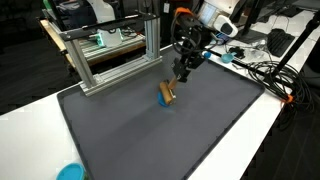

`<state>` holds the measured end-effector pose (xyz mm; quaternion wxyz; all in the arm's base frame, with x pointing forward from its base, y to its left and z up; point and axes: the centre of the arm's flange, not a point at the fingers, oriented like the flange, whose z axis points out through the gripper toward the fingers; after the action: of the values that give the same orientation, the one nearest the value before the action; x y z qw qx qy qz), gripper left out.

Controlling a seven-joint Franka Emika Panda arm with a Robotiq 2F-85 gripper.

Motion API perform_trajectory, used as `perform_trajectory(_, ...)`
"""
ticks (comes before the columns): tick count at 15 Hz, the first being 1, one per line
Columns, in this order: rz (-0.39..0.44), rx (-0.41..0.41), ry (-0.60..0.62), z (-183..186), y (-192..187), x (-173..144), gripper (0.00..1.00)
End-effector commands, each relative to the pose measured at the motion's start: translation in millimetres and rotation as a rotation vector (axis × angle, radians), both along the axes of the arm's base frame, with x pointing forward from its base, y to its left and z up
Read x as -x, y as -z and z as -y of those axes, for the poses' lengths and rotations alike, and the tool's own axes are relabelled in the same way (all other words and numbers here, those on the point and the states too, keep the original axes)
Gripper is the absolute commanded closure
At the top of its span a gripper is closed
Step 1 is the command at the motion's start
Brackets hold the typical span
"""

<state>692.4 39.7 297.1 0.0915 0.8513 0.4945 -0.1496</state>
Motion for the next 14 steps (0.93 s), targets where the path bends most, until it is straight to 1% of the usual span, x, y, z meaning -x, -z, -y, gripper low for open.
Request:
perform_trajectory(1,-0.030,0.043,-0.013,15,43,-9,0.78)
perform_trajectory(4,-0.015,0.068,-0.030,9,48,-2,0.78)
perform_trajectory(9,-0.021,0.103,-0.052,6,57,4,0.78)
perform_trajectory(14,-0.032,0.102,-0.052,6,62,6,0.78)
